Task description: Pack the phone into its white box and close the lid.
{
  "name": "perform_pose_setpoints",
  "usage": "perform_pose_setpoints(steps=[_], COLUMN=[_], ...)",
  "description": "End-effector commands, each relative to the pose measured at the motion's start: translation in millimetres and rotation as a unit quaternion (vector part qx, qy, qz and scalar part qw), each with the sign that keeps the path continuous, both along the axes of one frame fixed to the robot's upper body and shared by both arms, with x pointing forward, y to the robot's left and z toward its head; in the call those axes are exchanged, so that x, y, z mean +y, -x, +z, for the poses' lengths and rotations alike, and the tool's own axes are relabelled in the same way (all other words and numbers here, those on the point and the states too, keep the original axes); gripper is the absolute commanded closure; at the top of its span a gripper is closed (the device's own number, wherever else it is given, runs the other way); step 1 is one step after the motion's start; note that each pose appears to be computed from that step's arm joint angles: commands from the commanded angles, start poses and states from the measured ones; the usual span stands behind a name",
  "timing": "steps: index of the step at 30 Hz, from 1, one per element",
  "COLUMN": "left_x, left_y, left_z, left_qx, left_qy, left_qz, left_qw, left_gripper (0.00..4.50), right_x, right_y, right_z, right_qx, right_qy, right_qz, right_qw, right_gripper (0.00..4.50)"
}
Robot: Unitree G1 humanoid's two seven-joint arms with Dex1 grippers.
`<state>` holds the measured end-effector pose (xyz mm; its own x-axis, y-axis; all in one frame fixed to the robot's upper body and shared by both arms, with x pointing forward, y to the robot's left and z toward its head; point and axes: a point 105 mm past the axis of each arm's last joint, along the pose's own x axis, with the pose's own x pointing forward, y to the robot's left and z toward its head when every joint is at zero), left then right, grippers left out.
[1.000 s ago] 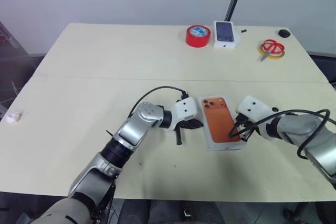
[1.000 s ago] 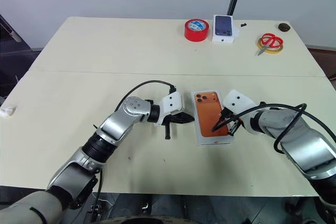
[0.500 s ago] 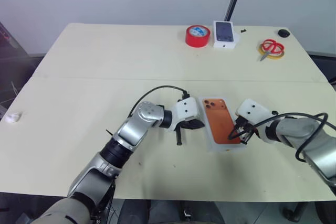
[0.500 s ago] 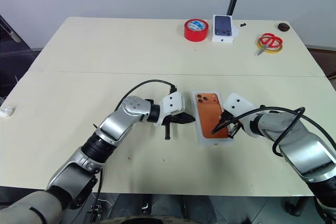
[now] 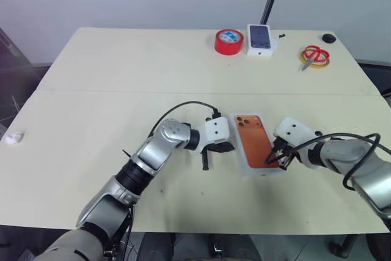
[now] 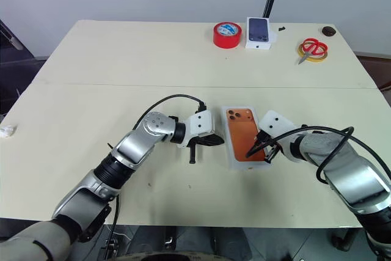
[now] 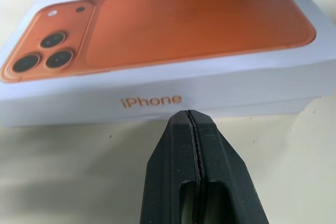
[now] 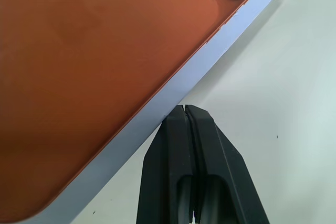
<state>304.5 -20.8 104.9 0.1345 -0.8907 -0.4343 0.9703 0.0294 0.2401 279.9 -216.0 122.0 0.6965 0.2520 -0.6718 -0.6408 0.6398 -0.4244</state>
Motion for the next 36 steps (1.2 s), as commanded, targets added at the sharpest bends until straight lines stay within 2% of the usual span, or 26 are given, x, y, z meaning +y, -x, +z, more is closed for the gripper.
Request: perform_pose_setpoints(steps=[1, 6, 9, 12, 16, 20, 23, 25, 30, 33, 36], left_x=[2, 1, -7, -17, -28, -28, -23, -18, 11, 54, 104], left_y=[-10, -22, -25, -24, -22, -20, -21, -27, -66, -86, -96], left_z=[27, 60, 62, 50, 21, -2, -2, 6, 68, 99, 111], left_qx=[-0.011, 0.003, -0.001, -0.010, -0.017, -0.015, 0.003, -0.009, -0.059, -0.095, -0.119], left_qy=[0.051, 0.122, 0.124, 0.097, 0.038, -0.001, 0.007, 0.023, 0.145, 0.179, 0.179], left_qz=[0.021, 0.049, 0.051, 0.043, 0.032, 0.029, 0.040, 0.056, 0.157, 0.216, 0.272], left_qw=[0.998, 0.991, 0.991, 0.994, 0.999, 0.999, 0.999, 0.998, 0.975, 0.955, 0.938], left_gripper=[4.50, 4.50, 4.50, 4.50, 4.50, 4.50, 4.50, 4.50, 4.50, 4.50, 4.50], right_x=[-3, -6, -3, 5, 13, 11, 13, 13, 9, 6, 1], right_y=[-1, 10, 24, 40, 56, 54, 52, 48, 23, 7, -8], right_z=[28, 47, 46, 38, 13, -5, -3, 2, 30, 46, 52], right_qx=[-0.045, -0.048, -0.031, -0.001, 0.043, 0.048, 0.041, 0.026, -0.059, -0.112, -0.143], right_qy=[0.007, -0.009, -0.028, -0.052, -0.053, -0.038, -0.044, -0.042, -0.070, -0.089, -0.100], right_qz=[0.021, 0.051, 0.078, 0.103, 0.116, 0.091, 0.089, 0.088, 0.061, 0.055, 0.044], right_qw=[0.999, 0.998, 0.996, 0.993, 0.991, 0.994, 0.994, 0.995, 0.994, 0.988, 0.984], right_gripper=[4.46, 4.46, 4.46, 4.46, 4.46, 4.46, 4.46, 4.46, 4.46, 4.46, 4.46])
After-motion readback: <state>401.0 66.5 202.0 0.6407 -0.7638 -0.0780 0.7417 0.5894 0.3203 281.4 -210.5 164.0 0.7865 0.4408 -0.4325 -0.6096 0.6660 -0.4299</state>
